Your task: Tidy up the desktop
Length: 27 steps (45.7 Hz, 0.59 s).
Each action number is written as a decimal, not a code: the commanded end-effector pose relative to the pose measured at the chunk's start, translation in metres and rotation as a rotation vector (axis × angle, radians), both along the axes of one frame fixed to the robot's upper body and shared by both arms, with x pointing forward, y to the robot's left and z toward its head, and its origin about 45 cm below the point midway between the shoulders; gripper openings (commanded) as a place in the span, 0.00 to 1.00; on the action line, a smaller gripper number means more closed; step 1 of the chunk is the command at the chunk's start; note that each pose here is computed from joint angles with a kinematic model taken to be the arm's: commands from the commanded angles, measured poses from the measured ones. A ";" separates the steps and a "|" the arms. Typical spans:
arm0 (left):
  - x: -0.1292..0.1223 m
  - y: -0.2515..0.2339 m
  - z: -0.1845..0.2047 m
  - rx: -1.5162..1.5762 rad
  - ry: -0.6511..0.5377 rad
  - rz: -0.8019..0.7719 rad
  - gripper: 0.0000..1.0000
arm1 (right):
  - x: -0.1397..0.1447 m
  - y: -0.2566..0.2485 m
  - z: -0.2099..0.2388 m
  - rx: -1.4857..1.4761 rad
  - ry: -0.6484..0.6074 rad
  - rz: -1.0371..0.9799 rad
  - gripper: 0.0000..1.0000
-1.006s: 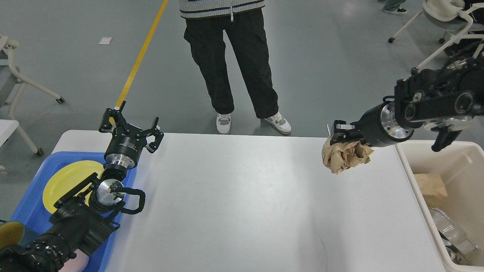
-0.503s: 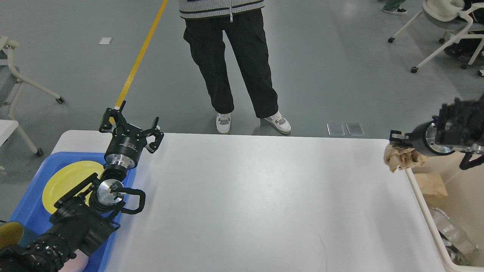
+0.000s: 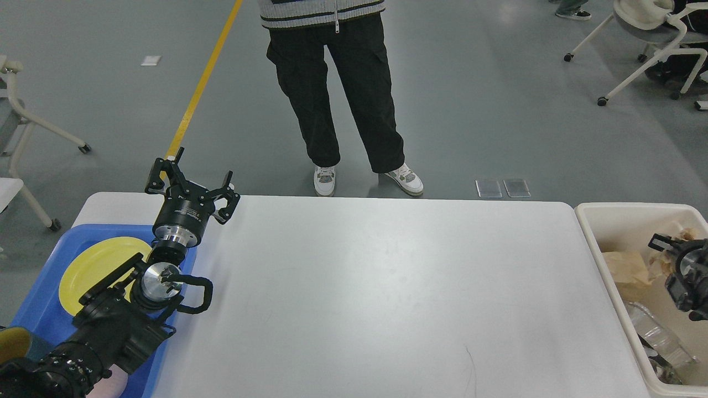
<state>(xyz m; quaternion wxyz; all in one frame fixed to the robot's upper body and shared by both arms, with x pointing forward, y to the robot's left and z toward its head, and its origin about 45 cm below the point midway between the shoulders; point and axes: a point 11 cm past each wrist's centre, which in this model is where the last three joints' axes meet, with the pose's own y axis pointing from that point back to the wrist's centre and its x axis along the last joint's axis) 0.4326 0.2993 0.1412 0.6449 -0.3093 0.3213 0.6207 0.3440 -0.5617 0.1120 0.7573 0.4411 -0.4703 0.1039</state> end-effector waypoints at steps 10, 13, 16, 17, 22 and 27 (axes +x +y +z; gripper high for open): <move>0.000 0.000 0.000 0.000 0.000 -0.001 1.00 | -0.003 -0.005 0.002 -0.004 -0.059 -0.076 1.00; 0.000 0.000 0.000 0.001 0.000 0.000 0.99 | 0.000 -0.004 0.005 -0.011 -0.077 -0.074 1.00; 0.000 0.001 0.000 0.001 0.000 0.001 0.99 | 0.007 -0.003 0.011 -0.013 -0.100 -0.069 1.00; 0.000 0.000 0.000 0.001 0.000 0.000 0.99 | 0.011 -0.001 0.014 -0.011 -0.113 -0.067 1.00; 0.000 0.000 0.000 0.001 0.000 0.000 1.00 | 0.043 0.012 0.042 0.060 -0.251 -0.103 1.00; 0.000 0.000 0.000 -0.001 0.001 0.001 0.99 | 0.083 0.051 0.061 0.310 -0.460 -0.203 1.00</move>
